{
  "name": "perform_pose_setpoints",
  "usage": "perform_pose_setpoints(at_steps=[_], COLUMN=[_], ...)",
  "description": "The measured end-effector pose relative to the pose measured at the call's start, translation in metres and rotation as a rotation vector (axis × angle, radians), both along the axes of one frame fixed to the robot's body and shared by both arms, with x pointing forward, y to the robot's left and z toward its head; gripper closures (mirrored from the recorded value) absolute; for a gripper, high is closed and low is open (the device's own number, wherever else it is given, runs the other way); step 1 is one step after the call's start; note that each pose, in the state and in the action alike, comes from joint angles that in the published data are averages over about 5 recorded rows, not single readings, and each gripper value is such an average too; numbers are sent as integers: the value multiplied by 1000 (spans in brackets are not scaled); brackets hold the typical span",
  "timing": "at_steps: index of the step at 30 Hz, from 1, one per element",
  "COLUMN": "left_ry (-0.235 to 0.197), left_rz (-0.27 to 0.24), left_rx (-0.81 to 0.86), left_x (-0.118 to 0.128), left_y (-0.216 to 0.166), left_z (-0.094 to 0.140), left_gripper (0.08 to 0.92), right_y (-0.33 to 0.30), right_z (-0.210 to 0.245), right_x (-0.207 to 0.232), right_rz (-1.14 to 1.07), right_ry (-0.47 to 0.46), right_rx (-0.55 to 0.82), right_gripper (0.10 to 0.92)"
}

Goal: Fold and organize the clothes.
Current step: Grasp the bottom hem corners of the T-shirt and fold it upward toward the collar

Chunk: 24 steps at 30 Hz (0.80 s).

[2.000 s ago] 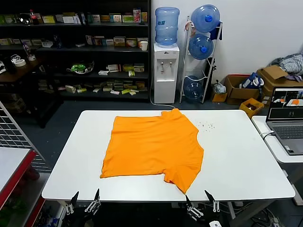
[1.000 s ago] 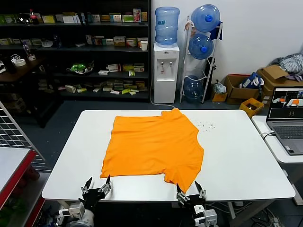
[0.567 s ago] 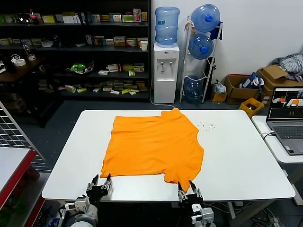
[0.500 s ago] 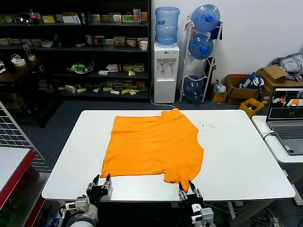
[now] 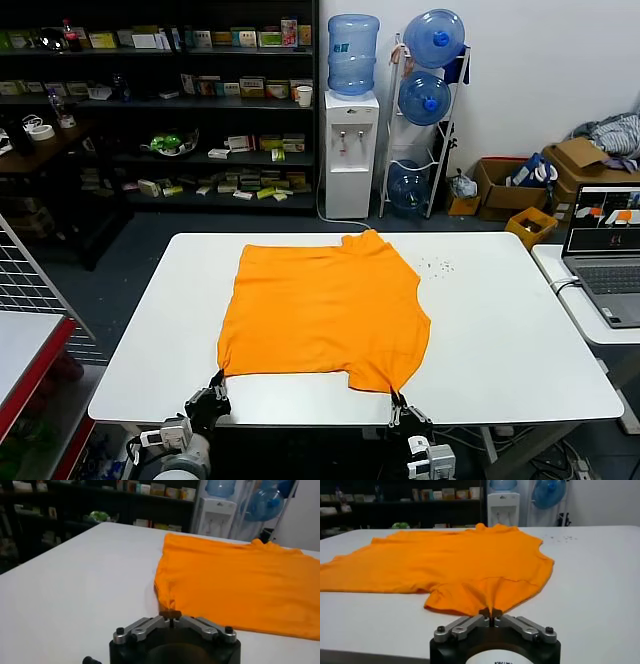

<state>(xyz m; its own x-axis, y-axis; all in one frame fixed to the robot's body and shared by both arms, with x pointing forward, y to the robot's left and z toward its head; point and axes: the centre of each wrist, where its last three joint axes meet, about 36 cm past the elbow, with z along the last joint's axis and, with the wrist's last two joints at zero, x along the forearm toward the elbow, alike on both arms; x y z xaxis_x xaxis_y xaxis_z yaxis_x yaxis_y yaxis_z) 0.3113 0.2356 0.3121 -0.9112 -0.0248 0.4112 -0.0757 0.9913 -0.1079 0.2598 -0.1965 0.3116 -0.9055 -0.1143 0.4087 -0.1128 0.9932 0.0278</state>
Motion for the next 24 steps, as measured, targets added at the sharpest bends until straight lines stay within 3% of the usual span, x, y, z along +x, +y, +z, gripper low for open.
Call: perform_pose_setpoints(at_steps=[14, 19, 24], left_ry=[17, 29, 18], left_rz=[-15, -32, -50], left_rx=[-8, -32, -55], left_x=[-49, -67, -70], left_y=[6, 0, -3], left_z=[44, 56, 63], left_gripper=[910, 910, 910], right_y=[-21, -24, -26], right_z=[34, 41, 49], right_x=[-54, -49, -24], right_rz=[3, -6, -14], right_ry=[1, -22, -74], right_rx=[-47, -46, -42], right_gripper=[896, 896, 896])
